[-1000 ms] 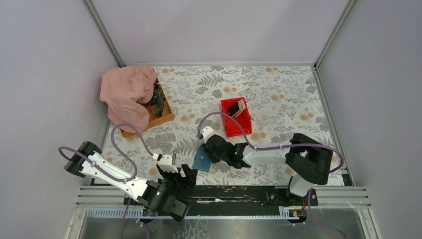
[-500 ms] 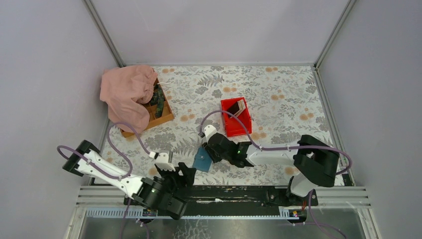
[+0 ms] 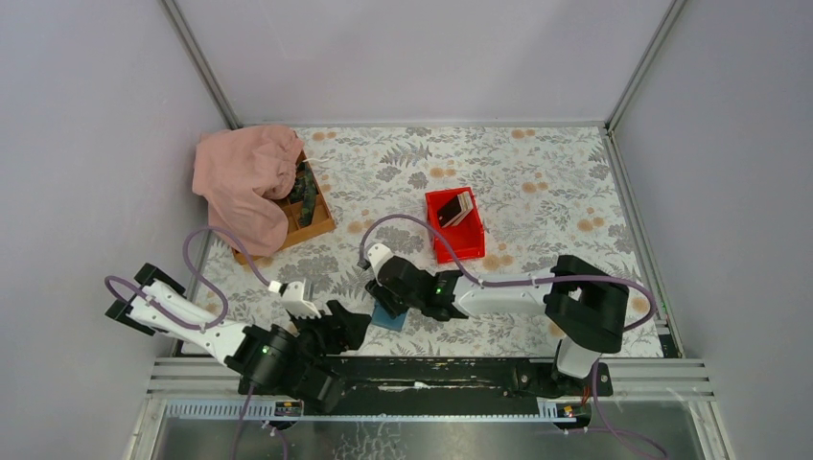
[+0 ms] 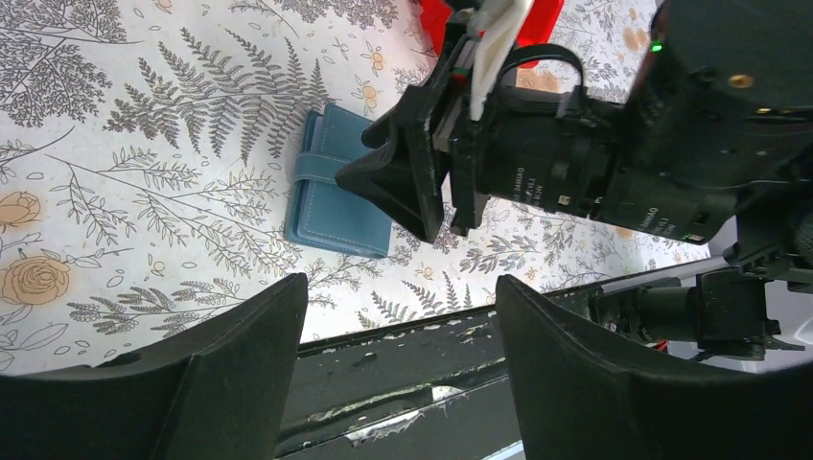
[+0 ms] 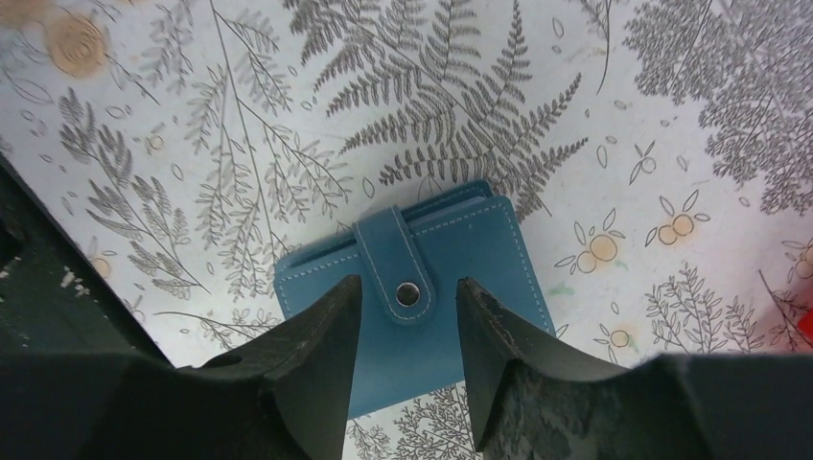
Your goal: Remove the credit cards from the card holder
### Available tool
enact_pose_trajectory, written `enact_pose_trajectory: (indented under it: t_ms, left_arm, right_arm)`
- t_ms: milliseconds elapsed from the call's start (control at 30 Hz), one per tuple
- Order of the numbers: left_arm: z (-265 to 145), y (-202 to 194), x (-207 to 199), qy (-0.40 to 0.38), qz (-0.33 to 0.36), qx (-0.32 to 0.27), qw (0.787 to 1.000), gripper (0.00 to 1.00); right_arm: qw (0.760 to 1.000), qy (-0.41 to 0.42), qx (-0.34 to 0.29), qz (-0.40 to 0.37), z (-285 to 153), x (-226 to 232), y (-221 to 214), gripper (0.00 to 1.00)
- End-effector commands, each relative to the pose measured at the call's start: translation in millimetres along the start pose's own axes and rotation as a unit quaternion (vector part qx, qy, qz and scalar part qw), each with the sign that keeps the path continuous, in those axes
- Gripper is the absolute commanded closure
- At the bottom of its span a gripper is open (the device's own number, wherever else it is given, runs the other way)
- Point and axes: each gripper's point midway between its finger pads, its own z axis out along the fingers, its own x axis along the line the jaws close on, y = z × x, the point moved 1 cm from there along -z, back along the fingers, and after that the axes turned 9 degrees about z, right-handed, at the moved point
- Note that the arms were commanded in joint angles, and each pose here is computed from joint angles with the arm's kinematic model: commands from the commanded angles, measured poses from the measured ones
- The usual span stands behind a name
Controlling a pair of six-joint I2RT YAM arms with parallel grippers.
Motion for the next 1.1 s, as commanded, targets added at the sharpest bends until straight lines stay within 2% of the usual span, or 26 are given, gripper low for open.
enact_pose_trajectory:
  t_ms: [0,167,333,433,533,633,733,800,900,967,1033,1067]
  left_arm:
    - [-2,14,-8,0.000,-0.047,-0.019,0.999,0.22]
    - [-4,21,-16,-0.021,-0.022,-0.028,0.999,0.23]
    - [-12,46,-62,-0.052,0.091,-0.066,0.992,0.23]
    - [-8,67,-99,-0.062,0.154,-0.078,0.983,0.17]
    - [9,82,-124,-0.097,0.211,-0.060,0.971,0.10]
    - [32,107,-116,-0.125,0.162,-0.052,0.977,0.09]
    - [53,123,-83,-0.103,0.108,-0.048,0.988,0.13]
    - [70,115,-68,-0.088,0.097,-0.018,0.991,0.18]
    - [100,82,-50,-0.066,0.084,0.045,0.993,0.38]
    - [113,68,-43,-0.060,0.063,0.054,0.995,0.65]
    - [118,58,-34,-0.052,0.037,0.054,0.997,0.97]
    - [117,55,-30,-0.049,0.021,0.050,0.997,1.00]
  right_arm:
    - [1.000,0.000,0.002,-0.004,1,1,-2,0.49]
    - [1.000,-0.018,-0.015,0.017,-11,-8,-2,0.48]
    - [0.998,-0.012,-0.053,0.043,-37,-13,3,0.46]
    - [0.995,-0.018,-0.074,0.056,-52,-20,6,0.40]
    - [0.992,-0.030,-0.098,0.068,-69,-29,9,0.33]
    - [0.988,-0.050,-0.121,0.083,-88,-42,12,0.31]
    - [0.985,-0.049,-0.136,0.092,-103,-47,11,0.33]
    - [0.985,-0.043,-0.138,0.094,-106,-46,11,0.38]
    - [0.989,-0.032,-0.119,0.083,-98,-39,8,0.41]
    - [0.992,-0.027,-0.103,0.075,-87,-33,7,0.41]
    - [0.994,-0.023,-0.087,0.062,-74,-27,6,0.41]
    - [0.995,-0.020,-0.080,0.054,-68,-23,7,0.41]
